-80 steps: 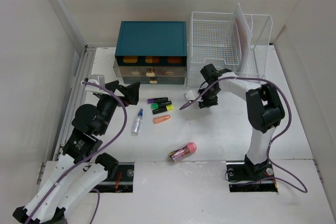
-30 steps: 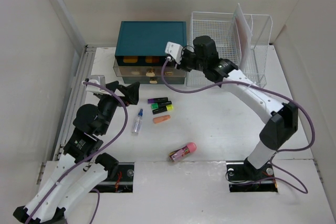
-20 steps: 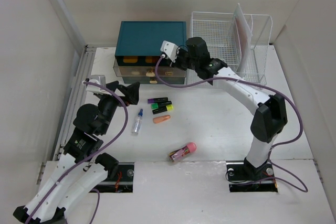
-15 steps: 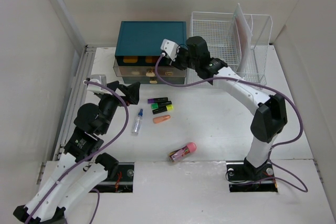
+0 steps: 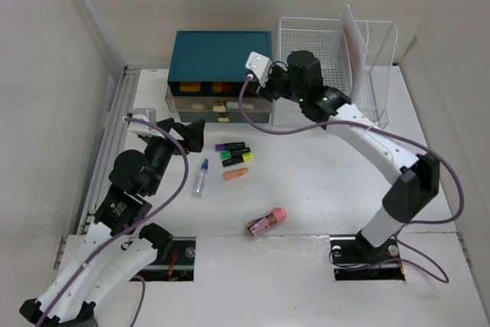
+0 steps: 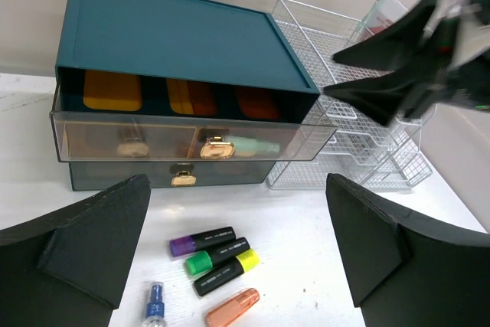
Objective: Organize the desk
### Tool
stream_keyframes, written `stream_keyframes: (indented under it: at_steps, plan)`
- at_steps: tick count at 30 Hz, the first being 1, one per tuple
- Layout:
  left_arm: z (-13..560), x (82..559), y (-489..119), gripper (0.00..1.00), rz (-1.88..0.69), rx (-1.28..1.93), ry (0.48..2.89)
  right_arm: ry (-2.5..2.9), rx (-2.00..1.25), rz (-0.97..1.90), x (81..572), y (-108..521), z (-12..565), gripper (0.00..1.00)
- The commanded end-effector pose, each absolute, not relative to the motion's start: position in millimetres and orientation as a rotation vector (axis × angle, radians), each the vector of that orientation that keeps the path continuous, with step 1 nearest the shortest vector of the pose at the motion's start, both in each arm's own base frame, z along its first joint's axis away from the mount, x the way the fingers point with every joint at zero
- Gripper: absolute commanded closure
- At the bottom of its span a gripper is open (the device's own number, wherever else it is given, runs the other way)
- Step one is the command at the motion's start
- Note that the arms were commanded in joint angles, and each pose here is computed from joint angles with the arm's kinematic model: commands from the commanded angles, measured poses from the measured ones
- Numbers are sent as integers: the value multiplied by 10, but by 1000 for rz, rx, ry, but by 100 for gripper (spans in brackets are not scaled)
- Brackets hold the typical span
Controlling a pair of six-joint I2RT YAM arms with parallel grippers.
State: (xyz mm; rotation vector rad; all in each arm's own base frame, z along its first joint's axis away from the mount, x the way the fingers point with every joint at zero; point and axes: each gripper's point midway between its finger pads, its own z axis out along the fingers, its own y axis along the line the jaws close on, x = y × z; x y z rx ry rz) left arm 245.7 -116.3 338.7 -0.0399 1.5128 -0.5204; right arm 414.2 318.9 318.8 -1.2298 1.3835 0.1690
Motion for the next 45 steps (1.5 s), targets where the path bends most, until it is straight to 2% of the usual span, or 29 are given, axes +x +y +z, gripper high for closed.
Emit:
stream_keyframes:
  at_steps: [1,6,10,12,17,22,25,32,45]
  plan:
    - [3474,2468,-1157,1,-522,-43,1472,1214,-1208,243,3832,3226,3713,49]
    - [3474,2468,-1157,1,-522,-43,1472,1035,-1491,498,3170,3422,3458,53]
    - [3497,2456,-1130,1,-519,-52,1463,1049,-1782,694,2667,3419,2702,58]
    - [3496,2462,-1112,1,-511,-61,1462,1116,-1851,731,2657,3445,2289,66]
    - [3501,2436,-1077,1,-508,-71,1451,1286,-1876,682,2728,3570,1602,74]
    - [3501,2436,-1077,1,-508,-71,1451,1388,-1851,668,2815,3667,1343,73]
    - [3501,2436,-1077,1,-508,-71,1451,1460,-1874,665,2796,3720,1094,67]
    - [3523,2418,-1065,1,-512,-73,1443,1553,-1937,653,2696,3896,660,66]
    - [3526,2406,-1099,1,-532,-64,1444,1607,-1930,654,2686,4046,536,59]
